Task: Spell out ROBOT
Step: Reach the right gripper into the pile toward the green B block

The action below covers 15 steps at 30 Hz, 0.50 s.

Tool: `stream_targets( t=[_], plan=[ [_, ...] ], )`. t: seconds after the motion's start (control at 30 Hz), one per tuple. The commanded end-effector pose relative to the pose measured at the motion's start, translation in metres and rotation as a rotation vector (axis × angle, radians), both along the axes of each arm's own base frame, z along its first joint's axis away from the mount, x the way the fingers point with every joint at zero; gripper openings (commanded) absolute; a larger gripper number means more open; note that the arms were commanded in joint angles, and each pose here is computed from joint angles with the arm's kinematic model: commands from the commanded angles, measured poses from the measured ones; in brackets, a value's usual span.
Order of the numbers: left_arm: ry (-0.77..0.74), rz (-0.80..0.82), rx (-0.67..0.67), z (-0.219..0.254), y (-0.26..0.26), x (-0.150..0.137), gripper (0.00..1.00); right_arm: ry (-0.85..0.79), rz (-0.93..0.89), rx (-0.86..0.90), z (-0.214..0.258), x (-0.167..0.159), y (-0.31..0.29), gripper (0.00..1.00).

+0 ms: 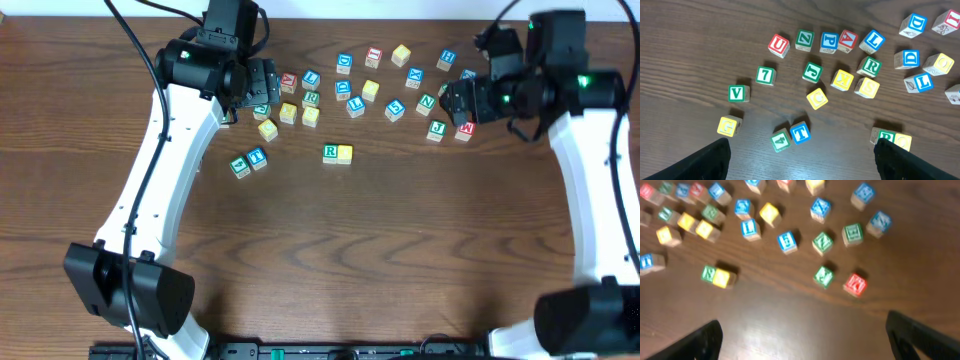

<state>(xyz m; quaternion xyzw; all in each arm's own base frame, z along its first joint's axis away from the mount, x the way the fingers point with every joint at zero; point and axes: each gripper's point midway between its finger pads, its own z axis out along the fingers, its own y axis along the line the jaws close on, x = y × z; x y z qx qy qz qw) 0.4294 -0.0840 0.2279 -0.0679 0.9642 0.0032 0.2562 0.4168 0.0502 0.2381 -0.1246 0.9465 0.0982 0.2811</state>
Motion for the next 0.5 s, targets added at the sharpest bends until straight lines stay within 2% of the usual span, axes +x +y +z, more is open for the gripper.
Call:
stream_targets(
  t=[0.0,0.1,0.2,0.37,0.47],
  plan=[
    [-0.025,0.004,0.010,0.010,0.005,0.000,0.91,-0.064,0.150,-0.041,0.017,0.014,0.019,0.99],
    [-0.024,0.003,0.010,0.010,0.005,0.000,0.91,-0.122,0.177,-0.034,0.027,0.022,0.027,0.99],
    [-0.018,0.003,0.011,0.009,0.005,-0.002,0.91,-0.122,0.247,0.081,0.033,0.016,0.050,0.99],
    [0.009,-0.003,-0.014,0.004,0.001,-0.006,0.91,-0.131,0.278,0.130,0.037,0.014,0.058,0.99],
    [0.042,0.101,-0.061,-0.008,0.002,-0.010,0.91,-0.139,0.308,0.174,0.042,0.012,0.067,0.99]
  ],
)
